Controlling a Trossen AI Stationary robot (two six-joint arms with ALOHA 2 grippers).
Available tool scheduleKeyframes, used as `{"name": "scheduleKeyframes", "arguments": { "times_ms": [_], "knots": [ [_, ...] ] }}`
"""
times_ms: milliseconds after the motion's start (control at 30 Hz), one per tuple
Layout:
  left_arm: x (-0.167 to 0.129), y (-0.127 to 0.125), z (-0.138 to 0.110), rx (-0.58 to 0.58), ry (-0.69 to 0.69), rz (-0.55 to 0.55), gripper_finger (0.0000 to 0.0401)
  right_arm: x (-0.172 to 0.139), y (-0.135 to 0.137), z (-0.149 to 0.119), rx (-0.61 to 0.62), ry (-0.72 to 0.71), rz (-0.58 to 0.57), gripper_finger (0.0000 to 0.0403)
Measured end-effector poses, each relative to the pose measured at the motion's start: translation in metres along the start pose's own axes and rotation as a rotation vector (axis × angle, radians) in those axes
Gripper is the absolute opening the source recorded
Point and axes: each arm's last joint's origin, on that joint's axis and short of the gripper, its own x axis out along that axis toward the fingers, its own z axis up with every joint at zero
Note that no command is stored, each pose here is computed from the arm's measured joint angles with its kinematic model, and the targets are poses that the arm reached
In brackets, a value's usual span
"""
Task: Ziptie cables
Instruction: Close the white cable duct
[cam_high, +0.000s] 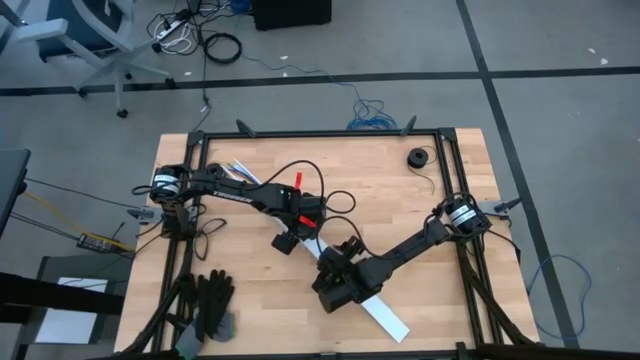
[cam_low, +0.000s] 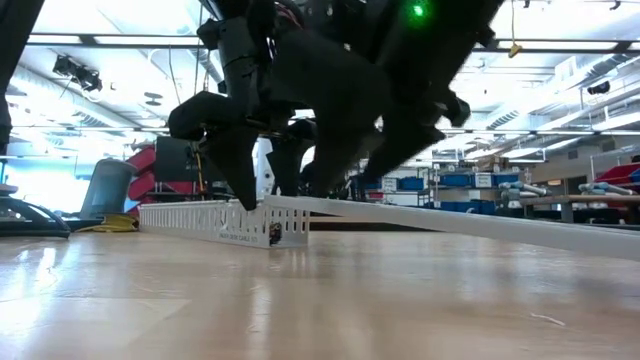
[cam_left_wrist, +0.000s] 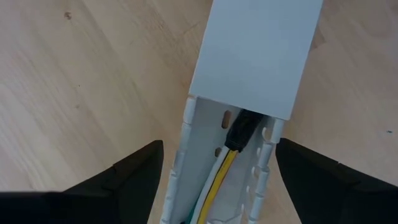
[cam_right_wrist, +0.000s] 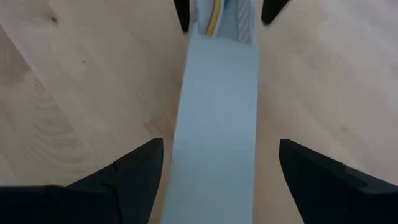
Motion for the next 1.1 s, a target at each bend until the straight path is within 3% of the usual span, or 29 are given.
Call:
{"name": "scheduleKeyframes", "arguments": {
  "times_ms": [233,400,900,1100],
  "knots": [
    [0.000,0.001,0.000,0.000,0.017,0.028,0.0287,-0.018,0.008,0.015,-0.056,-0.107,-0.021,0.0296],
    [-0.004,0.001,-0.001,-0.008,0.041,0.014,0.0287,-0.019,0.008,0.016,-0.048,-0.107,-0.022,0.0284],
    [-0.023,0.004,0.007,-0.075,0.069,0.000,0.0283,-0.029,0.012,0.007,-0.037,-0.129,-0.019,0.0117],
    [-0.038,-0.005,0.005,-0.127,-0.014,-0.177,0.0282,-0.044,0.010,-0.008,-0.008,-0.172,-0.067,0.0079]
  ]
}}
